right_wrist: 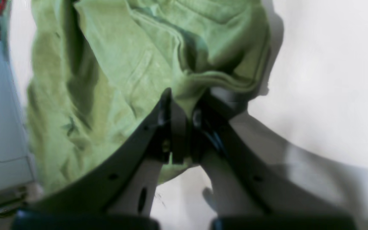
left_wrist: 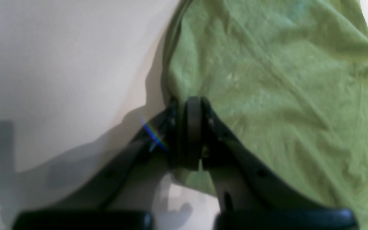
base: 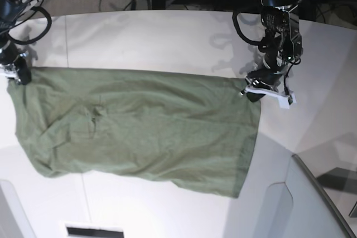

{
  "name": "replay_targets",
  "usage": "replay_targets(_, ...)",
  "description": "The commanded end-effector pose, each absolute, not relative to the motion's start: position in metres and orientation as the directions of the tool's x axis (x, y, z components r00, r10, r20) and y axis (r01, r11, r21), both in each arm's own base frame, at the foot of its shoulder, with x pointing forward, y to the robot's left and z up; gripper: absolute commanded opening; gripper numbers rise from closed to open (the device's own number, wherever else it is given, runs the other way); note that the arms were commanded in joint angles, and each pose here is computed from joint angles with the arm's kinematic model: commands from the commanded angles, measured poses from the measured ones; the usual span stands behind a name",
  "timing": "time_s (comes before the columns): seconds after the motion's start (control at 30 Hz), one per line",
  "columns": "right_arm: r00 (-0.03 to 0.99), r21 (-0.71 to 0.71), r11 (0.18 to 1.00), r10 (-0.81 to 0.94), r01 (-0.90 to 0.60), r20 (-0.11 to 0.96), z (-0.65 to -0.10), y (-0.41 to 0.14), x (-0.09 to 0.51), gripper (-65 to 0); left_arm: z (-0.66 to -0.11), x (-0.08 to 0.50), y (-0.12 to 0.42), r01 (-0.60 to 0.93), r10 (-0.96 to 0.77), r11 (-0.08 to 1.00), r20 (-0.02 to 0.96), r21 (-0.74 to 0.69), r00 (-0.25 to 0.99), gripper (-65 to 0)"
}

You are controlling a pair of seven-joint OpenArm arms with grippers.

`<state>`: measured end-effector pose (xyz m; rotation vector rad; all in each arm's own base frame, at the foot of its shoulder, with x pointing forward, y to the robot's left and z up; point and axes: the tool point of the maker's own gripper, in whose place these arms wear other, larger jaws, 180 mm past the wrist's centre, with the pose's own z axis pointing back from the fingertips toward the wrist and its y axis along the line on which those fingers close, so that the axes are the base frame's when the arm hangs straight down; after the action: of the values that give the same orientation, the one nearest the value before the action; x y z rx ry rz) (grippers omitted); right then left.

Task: Layout the t-shirt on the table in an organized manner, then fold the t-shirt properly
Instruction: 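Grasp the shirt corners with both grippers and pull them apart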

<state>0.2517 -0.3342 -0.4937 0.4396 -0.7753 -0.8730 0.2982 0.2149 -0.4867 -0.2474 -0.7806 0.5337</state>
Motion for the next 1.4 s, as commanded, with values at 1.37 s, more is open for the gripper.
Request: replay_targets(1.37, 0.569, 0.463, 0.714, -0.699, 0.524, 0.433, -0.482, -0.336, 0.167, -65.0, -0.465, 0.173, 0.239, -0.367, 0.44, 0.896, 0.606, -0.249, 0.662, -65.0)
